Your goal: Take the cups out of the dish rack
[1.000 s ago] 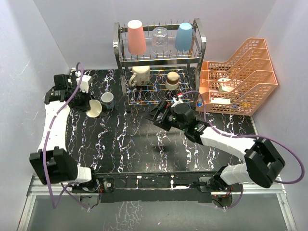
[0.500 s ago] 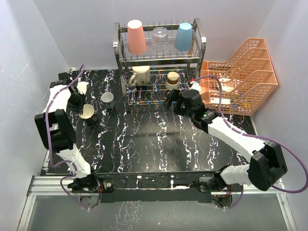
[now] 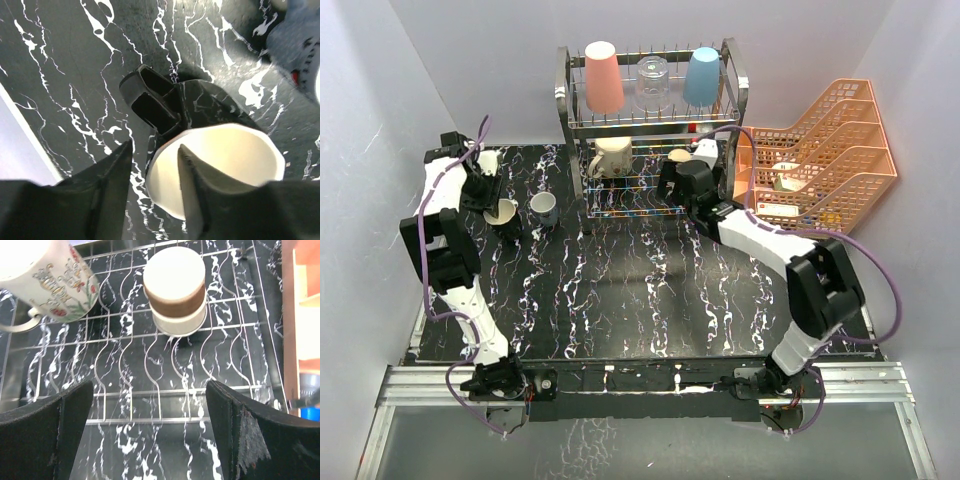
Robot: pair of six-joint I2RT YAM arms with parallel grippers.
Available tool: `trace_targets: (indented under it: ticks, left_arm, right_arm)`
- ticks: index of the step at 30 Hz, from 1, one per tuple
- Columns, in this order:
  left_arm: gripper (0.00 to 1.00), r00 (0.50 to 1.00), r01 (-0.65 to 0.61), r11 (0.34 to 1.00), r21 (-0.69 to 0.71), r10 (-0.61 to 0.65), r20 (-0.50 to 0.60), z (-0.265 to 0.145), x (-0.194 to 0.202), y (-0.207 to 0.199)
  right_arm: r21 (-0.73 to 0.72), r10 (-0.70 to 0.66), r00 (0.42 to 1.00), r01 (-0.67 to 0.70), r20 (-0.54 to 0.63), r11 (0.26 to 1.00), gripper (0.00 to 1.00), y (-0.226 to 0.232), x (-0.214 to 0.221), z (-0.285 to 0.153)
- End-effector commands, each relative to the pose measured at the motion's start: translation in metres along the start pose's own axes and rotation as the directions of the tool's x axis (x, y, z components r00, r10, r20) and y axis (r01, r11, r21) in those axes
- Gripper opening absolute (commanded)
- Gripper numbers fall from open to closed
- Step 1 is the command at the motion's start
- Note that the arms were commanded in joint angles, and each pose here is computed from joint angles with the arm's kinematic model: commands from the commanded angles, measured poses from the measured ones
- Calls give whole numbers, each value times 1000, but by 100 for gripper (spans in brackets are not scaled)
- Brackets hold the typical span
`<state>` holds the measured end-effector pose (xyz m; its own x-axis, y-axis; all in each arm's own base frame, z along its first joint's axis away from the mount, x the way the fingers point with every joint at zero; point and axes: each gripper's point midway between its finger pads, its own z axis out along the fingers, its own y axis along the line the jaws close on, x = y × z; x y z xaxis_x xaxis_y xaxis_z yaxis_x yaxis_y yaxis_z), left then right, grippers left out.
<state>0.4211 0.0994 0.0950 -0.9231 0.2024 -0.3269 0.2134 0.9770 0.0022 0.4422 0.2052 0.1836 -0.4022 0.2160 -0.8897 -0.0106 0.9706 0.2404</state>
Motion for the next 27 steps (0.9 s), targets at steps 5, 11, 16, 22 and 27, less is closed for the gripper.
trace_targets:
  ticks: [5, 11, 16, 22, 27]
  left_arm:
    - [76, 987, -23, 1000, 15, 20, 157, -64, -35, -9]
    - [89, 969, -28, 998, 51, 15, 246, -110, -52, -22]
    - [95, 959, -32, 984, 176, -20, 283, -133, -51, -52]
    - [95, 951, -72, 936, 346, -41, 308, -146, -26, -98]
    - [94, 949, -112, 895, 431, -33, 314, -150, -1, -125]
  right_arm:
    - [127, -114, 981, 95, 156, 987, 99, -10, -36, 65]
    - [159, -128, 980, 103, 153, 982, 99, -22, -36, 97]
    - [168, -142, 979, 117, 148, 979, 99, -25, -33, 115]
    - [168, -162, 977, 137, 142, 976, 98, -23, -22, 137]
    - [126, -150, 972, 129, 180, 984, 92, -14, -25, 144]
